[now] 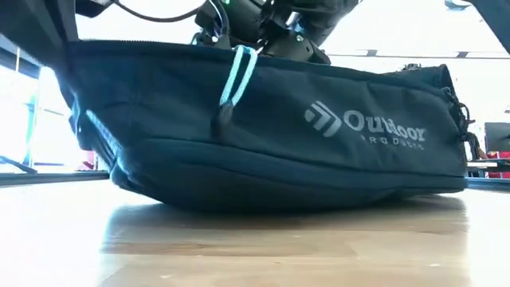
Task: Unpack backpack
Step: Put the transparent zip bag into the bag pack
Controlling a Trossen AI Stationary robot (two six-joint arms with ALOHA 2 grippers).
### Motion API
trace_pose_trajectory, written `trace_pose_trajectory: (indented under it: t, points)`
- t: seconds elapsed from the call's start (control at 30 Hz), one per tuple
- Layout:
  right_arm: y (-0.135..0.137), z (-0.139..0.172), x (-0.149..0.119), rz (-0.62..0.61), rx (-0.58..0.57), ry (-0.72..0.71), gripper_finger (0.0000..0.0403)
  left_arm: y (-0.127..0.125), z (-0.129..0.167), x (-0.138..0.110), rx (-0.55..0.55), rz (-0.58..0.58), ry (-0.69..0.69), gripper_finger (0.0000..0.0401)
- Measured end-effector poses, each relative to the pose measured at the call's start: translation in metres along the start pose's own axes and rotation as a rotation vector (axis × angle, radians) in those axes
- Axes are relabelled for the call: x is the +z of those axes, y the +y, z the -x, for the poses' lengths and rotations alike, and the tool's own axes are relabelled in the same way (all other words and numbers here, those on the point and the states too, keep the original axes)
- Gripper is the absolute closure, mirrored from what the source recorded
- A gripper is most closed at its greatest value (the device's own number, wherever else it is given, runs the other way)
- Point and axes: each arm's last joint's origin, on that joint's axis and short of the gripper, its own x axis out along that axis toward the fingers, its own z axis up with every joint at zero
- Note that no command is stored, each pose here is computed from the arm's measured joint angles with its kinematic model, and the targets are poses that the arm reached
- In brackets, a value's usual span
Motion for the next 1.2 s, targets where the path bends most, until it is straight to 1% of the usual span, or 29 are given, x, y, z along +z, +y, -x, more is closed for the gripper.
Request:
trace_pose_trajectory:
  t: [0.2, 0.27, 0.37, 0.43, 0.57, 0.67, 0.8, 0.87, 0.9, 0.97, 1.07, 1.13, 1.2]
  points:
    - [-0.002, -0.001, 0.014, -0.023, -0.039, -0.155, 0.0394, 0.002, 0.005, 0.009, 0.097, -0.060, -0.092, 0.0401]
    - [-0.003, 0.000, 0.018, -0.039, -0.048, -0.195, 0.0394, 0.002, 0.004, 0.009, 0.114, -0.065, -0.100, 0.0401]
    - [-0.004, 0.001, 0.020, -0.051, -0.049, -0.212, 0.0393, 0.002, 0.004, 0.010, 0.115, -0.045, -0.104, 0.0401]
    - [-0.004, 0.007, 0.021, -0.052, -0.046, -0.198, 0.0393, 0.002, 0.004, 0.011, 0.112, -0.023, -0.115, 0.0401]
    - [-0.007, 0.031, 0.031, -0.055, -0.060, -0.226, 0.0385, -0.001, 0.005, 0.012, 0.099, 0.011, -0.146, 0.0401]
    - [-0.009, 0.053, 0.039, -0.057, -0.102, -0.239, 0.0363, -0.003, 0.005, 0.012, 0.092, 0.027, -0.158, 0.0401]
    - [-0.007, 0.090, 0.045, -0.071, -0.156, -0.208, 0.0338, -0.007, 0.002, 0.012, 0.087, 0.055, -0.157, 0.0401]
    - [-0.005, 0.099, 0.042, -0.103, -0.167, -0.156, 0.0336, -0.009, 0.000, 0.011, 0.083, 0.065, -0.152, 0.0401]
    - [-0.004, 0.098, 0.036, -0.115, -0.163, -0.126, 0.0338, -0.010, 0.000, 0.011, 0.080, 0.071, -0.152, 0.0401]
    - [-0.001, 0.089, 0.020, -0.159, -0.144, -0.055, 0.0346, -0.012, 0.000, 0.010, 0.063, 0.085, -0.148, 0.0401]
    - [0.006, 0.070, -0.013, -0.217, -0.121, 0.033, 0.0362, -0.014, -0.001, 0.010, 0.037, 0.122, -0.146, 0.0401]
    - [0.010, 0.059, -0.028, -0.218, -0.128, 0.015, 0.0372, -0.016, 0.000, 0.011, 0.000, 0.165, -0.147, 0.0401]
    - [0.013, 0.052, -0.035, -0.196, -0.159, -0.047, 0.0382, -0.018, 0.000, 0.014, -0.051, 0.208, -0.159, 0.0401]
